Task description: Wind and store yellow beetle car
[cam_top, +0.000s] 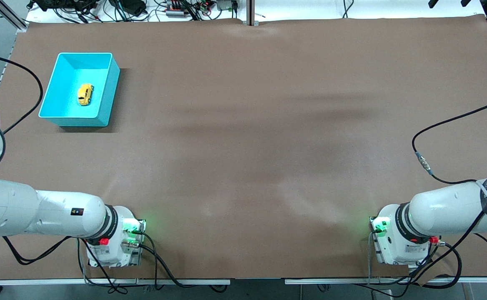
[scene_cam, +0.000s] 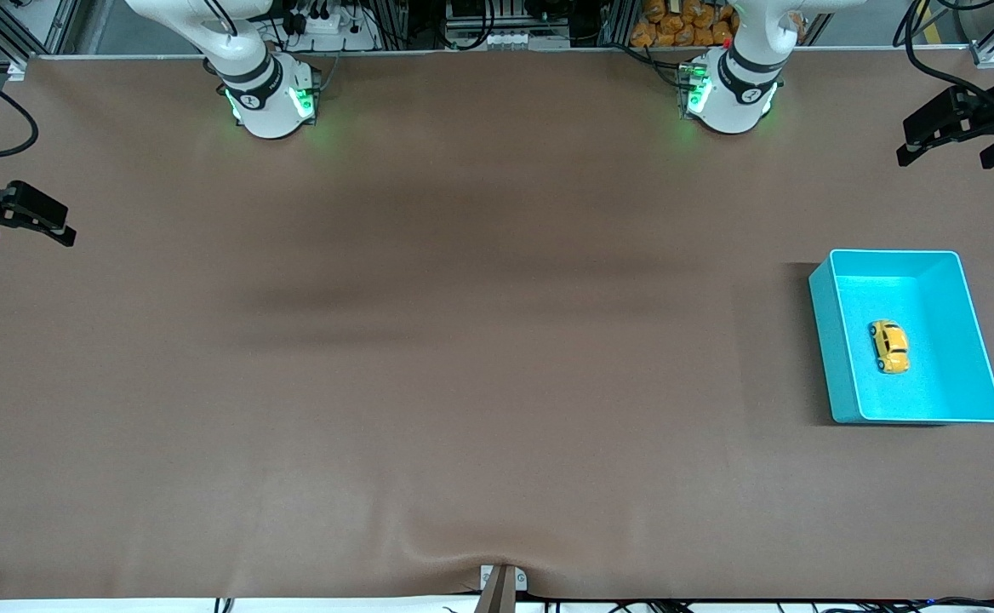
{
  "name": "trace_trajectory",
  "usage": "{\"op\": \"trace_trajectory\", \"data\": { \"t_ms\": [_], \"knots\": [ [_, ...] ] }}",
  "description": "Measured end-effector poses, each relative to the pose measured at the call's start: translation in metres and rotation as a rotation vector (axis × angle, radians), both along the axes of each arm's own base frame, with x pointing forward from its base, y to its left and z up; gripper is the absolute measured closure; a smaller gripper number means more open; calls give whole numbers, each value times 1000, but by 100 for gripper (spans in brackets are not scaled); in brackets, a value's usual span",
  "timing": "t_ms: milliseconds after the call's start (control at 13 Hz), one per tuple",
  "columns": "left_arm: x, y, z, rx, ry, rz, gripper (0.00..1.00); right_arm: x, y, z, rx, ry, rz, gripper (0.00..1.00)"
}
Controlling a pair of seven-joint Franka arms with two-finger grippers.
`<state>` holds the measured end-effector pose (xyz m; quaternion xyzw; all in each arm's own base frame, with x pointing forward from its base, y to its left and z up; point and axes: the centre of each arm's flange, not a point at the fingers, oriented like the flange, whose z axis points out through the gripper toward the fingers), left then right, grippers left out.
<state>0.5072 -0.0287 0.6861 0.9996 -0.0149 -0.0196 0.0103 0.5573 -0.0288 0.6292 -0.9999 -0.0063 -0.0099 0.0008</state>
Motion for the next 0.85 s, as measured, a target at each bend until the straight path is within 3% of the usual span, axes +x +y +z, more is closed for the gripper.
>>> {"op": "trace_trajectory", "data": {
  "t_ms": [849],
  "knots": [
    [0, 3, -1, 0, 5, 6, 0, 0, 0, 1, 0, 0, 0, 0]
  ]
}}
